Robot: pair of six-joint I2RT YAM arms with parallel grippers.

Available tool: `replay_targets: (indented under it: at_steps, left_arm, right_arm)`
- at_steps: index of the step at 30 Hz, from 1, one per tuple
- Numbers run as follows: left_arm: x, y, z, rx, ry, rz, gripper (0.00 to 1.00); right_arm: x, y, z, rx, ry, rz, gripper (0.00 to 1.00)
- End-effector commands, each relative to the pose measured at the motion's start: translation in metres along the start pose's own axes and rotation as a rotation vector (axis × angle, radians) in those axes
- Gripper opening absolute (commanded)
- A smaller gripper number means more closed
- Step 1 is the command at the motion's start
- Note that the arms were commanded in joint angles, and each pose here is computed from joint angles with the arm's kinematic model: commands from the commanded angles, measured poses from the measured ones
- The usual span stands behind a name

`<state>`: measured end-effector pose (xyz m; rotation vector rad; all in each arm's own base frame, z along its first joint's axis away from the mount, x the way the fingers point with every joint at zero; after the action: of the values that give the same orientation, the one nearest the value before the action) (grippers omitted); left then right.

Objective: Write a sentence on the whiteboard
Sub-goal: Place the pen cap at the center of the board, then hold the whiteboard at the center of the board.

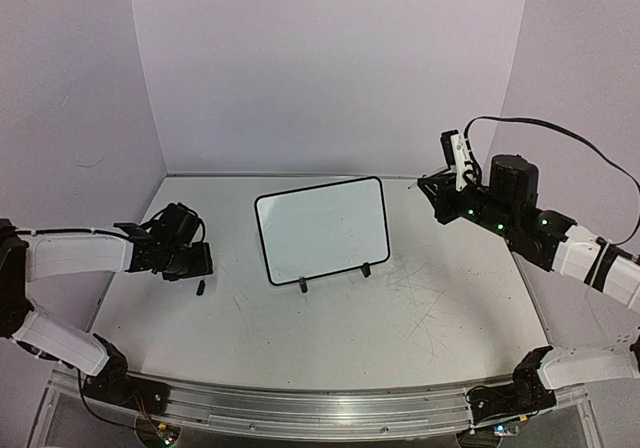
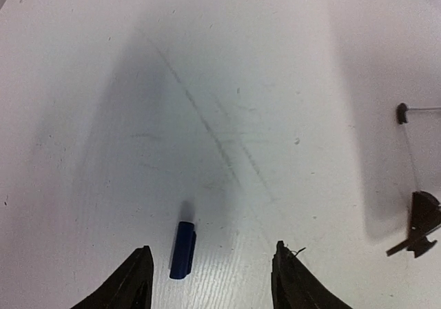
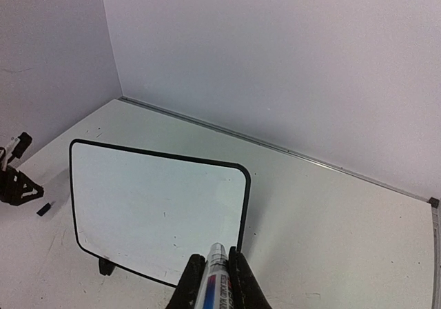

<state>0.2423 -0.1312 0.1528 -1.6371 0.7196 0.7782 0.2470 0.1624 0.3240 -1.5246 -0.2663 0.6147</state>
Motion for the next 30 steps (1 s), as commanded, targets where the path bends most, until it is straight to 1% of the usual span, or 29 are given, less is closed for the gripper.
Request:
replay_targets:
  at_steps: [1,3,5,6,7,8,11,14,17,23,26,30]
  left_arm:
    - [-0.033,-0.023,-0.011,-0.001,0.138,-0.088,0.63]
    - [-0.046,-0.028,-0.015,0.008,0.221,-0.118,0.67]
    - [-0.057,-0.028,-0.018,0.010,0.340,-0.157,0.74]
    - [-0.060,-0.024,-0.019,0.012,0.409,-0.166,0.82]
    - [-0.065,-0.021,-0.019,0.009,0.487,-0.190,0.95]
    - [-0.071,-0.021,-0.022,-0.001,0.569,-0.226,0.99]
    - [-0.077,-0.010,-0.023,-0.014,0.786,-0.297,1.00]
    - [-0.069,-0.002,-0.026,0.000,0.877,-0.315,0.99]
    - [-0.061,0.000,-0.032,0.020,0.910,-0.284,0.97]
    - [-0.041,0.007,-0.039,0.035,0.875,-0.207,0.95]
    - [-0.037,0.005,-0.046,0.094,0.887,-0.202,0.94]
    - [-0.034,0.000,-0.044,0.135,0.878,-0.228,0.96]
  right_arm:
    - [-0.001,-0.010,0.004,-0.016,-0.041,-0.052,0.00]
    - [0.000,-0.010,0.005,-0.014,-0.057,-0.050,0.00]
    - [0.000,-0.011,0.006,-0.016,-0.070,-0.049,0.00]
    - [0.001,-0.011,0.006,-0.017,-0.070,-0.049,0.00]
    - [0.001,-0.012,0.006,-0.017,-0.070,-0.048,0.00]
    - [0.001,-0.012,0.006,-0.016,-0.068,-0.048,0.00]
    - [-0.002,-0.015,0.006,-0.013,-0.071,-0.058,0.00]
    - [-0.004,-0.016,0.007,-0.011,-0.088,-0.064,0.00]
    - [-0.004,-0.017,0.009,-0.008,-0.106,-0.055,0.00]
    - [-0.002,-0.014,0.010,-0.017,-0.131,-0.035,0.00]
    - [0.001,-0.014,0.013,-0.031,-0.174,-0.029,0.00]
    - [-0.003,-0.017,0.012,-0.024,-0.155,-0.063,0.00]
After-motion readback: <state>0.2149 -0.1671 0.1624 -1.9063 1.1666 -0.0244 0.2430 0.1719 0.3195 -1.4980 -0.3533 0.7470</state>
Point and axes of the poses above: each gripper's point midway between its finger pads, its own x axis out along the fingers, its own z axis along the line the jaws close on, y = z × x, the point moved 10 cm from there along -x, back along the fingers, and after that the axes turned 2 degrees about x, right-handed, at the moved point
